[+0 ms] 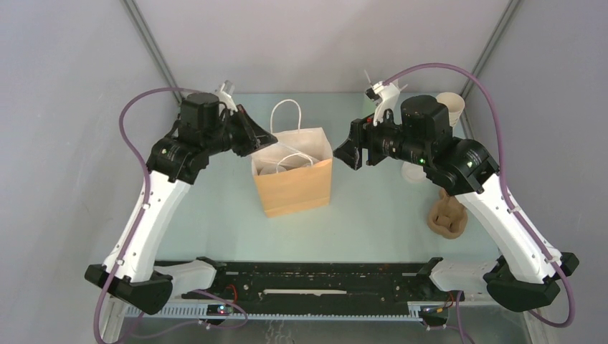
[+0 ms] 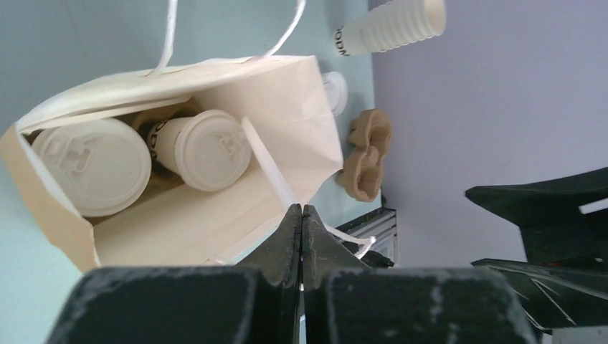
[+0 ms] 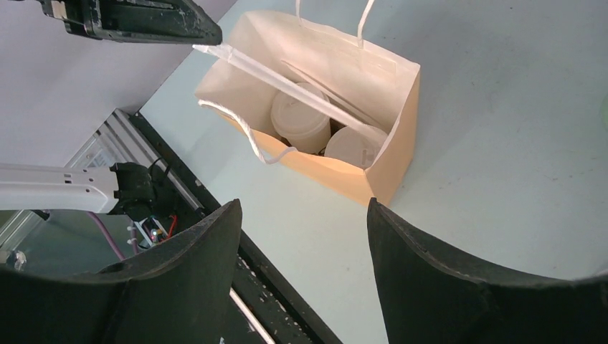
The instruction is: Pack the takeout coffee
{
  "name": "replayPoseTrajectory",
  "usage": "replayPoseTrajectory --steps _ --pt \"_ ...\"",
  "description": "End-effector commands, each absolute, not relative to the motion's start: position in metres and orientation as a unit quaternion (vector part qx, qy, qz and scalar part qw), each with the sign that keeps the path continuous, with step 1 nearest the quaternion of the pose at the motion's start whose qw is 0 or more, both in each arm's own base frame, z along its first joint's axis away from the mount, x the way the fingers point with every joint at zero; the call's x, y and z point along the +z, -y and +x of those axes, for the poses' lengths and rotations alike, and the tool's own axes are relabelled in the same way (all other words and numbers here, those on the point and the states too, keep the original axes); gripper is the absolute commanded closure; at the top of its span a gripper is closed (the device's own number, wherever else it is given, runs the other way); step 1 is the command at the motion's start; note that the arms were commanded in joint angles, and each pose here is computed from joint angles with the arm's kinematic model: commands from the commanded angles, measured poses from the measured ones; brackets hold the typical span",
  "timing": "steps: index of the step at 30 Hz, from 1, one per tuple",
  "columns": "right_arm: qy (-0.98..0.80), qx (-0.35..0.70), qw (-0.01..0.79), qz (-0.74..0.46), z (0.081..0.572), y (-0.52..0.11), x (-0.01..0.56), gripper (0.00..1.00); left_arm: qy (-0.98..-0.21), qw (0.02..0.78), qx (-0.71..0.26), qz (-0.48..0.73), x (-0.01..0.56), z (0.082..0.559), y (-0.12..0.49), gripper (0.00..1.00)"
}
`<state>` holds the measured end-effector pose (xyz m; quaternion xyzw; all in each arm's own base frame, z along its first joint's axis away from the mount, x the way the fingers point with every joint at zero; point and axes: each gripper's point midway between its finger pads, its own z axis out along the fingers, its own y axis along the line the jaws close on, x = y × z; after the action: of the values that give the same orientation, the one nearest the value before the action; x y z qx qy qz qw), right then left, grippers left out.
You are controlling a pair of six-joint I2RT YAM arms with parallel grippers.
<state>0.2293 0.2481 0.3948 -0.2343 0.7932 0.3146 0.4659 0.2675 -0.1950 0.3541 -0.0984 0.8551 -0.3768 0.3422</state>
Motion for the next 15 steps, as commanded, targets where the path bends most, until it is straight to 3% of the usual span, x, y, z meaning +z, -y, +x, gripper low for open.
replayPoseTrajectory --steps 1,4,8,10,11,13,15 --pt "-0.782 0.314 0.485 -0.235 0.231 -0.245 0.404 0.27 -0.821 0.361 -0.435 -0.077 0.381 0.271 0.208 1.00" --pt "-0.781 0.315 0.486 -0.235 0.232 -0.247 0.405 0.27 -0.829 0.353 -0.428 -0.073 0.363 0.273 0.209 1.00" --pt "-0.782 0.316 0.484 -0.234 0.233 -0.248 0.403 0.27 -0.874 0.356 -0.324 -0.068 0.315 0.270 0.179 0.96" --pt "-0.780 0.320 0.484 -0.235 0.233 -0.249 0.404 0.27 -0.900 0.350 -0.256 -0.053 0.302 0.264 0.157 0.83" --pt "-0.779 0.322 0.484 -0.234 0.233 -0.250 0.405 0.27 -0.907 0.353 -0.226 -0.050 0.301 0.262 0.146 0.64" --pt "-0.779 0.325 0.483 -0.234 0.234 -0.252 0.405 0.27 -0.905 0.382 -0.177 -0.059 0.315 0.259 0.124 0.44" --pt "-0.779 0.329 0.480 -0.233 0.235 -0.255 0.405 0.27 -0.887 0.427 -0.167 -0.063 0.346 0.258 0.112 0.35"
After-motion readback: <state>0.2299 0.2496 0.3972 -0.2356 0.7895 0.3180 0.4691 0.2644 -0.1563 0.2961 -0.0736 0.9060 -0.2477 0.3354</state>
